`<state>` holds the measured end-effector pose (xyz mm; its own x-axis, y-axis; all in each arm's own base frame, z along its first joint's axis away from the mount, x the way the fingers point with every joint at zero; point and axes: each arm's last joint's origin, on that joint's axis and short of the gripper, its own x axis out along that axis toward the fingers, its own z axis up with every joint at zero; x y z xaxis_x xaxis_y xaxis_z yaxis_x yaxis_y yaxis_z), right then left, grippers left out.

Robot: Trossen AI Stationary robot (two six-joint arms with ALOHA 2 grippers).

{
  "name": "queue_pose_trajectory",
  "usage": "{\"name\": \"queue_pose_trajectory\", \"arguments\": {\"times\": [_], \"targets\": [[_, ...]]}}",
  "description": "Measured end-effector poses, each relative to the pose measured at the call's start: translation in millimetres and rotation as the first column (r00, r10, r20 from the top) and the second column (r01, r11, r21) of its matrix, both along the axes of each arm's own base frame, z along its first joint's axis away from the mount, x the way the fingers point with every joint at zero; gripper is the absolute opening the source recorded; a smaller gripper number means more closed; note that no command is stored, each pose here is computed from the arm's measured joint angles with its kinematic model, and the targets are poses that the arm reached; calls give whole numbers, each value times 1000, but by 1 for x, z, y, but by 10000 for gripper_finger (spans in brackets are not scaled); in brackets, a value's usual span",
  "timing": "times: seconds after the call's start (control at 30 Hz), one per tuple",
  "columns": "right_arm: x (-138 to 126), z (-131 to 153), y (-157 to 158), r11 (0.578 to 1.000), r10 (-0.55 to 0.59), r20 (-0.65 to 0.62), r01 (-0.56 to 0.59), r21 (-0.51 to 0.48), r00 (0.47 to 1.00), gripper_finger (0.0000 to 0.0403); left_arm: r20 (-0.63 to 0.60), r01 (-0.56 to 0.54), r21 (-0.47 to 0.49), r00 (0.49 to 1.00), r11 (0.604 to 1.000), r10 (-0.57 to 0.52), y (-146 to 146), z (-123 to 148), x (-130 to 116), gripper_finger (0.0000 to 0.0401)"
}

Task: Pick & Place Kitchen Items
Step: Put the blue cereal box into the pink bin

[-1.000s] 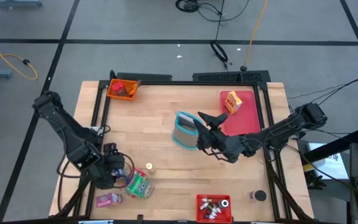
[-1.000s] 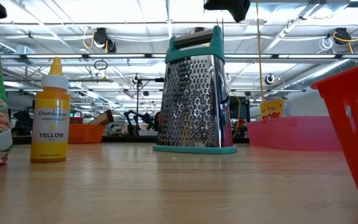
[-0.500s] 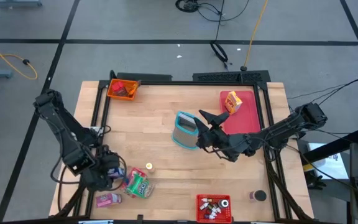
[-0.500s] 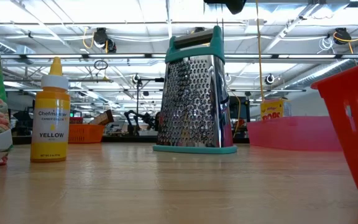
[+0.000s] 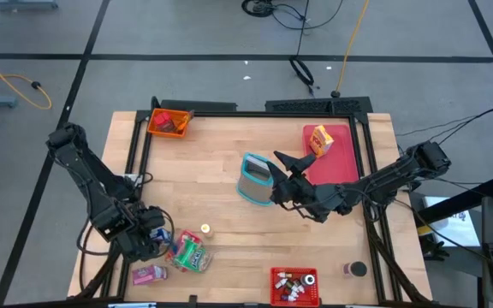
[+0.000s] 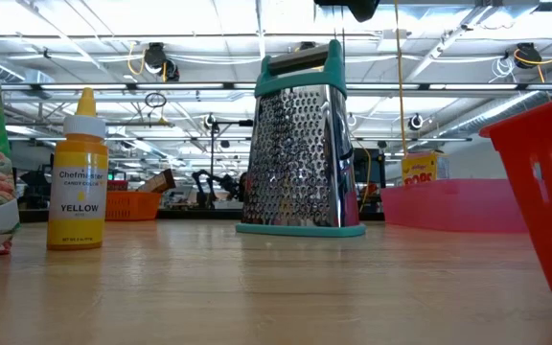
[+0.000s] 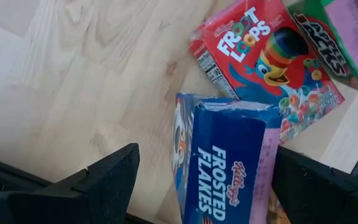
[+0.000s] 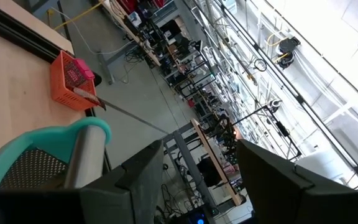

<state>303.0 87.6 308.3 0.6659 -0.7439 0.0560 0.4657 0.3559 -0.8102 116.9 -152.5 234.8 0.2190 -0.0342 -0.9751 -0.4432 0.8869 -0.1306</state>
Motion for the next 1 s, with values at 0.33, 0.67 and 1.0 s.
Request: {"name": "queue_pose_trajectory", "arguments": {"times": [0.33, 0.67, 1.0], "targets": [[0, 0, 0, 1000, 0, 0, 0, 0, 1000, 196, 62, -30, -8, 998, 1000, 30, -4, 1, -1, 342], [0, 0, 0, 1000, 0, -1, 0, 0, 1000, 196, -35, -48, -15, 998, 999, 48, 0, -21, -7, 338], [0, 0, 0, 1000, 0, 0, 0, 0, 1000, 196, -23, -71, -54, 997, 996, 70, -3, -21, -5, 170]]}}
